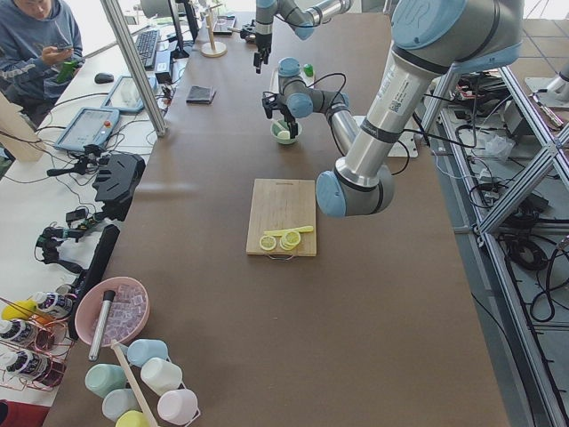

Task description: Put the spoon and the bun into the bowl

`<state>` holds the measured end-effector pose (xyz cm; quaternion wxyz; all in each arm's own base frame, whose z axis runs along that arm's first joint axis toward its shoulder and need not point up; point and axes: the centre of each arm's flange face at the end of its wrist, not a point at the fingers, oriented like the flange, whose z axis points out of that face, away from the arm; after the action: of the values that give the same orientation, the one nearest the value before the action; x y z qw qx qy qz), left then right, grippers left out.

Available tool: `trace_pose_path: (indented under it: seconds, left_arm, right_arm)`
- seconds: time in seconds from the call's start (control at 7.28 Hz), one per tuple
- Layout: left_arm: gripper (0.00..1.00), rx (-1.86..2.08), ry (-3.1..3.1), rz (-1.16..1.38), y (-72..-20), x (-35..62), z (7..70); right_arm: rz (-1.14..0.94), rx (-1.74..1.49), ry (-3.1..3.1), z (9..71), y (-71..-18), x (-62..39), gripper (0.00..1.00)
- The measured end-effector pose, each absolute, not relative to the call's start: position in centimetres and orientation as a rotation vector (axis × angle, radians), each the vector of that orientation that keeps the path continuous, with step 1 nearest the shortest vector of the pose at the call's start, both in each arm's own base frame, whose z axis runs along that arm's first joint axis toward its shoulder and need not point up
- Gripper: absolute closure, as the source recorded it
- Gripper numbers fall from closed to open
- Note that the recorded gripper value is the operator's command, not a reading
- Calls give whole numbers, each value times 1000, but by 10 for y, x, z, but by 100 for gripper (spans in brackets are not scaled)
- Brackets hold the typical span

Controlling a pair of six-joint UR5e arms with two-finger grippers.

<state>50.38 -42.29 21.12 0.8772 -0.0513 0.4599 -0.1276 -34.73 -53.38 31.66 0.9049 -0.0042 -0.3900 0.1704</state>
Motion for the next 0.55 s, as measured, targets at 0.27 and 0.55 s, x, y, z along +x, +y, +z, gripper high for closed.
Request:
trace_pose_path:
  seconds: [0.27,0.55]
  left_arm:
    - [2,-43,911,-158,-440,463,256]
    - [2,1,839,-55,-455,415,310]
  right_arm:
    - [331,3,-785,336,-539,-329,0]
    - [215,61,-738,374,-548,-288,0]
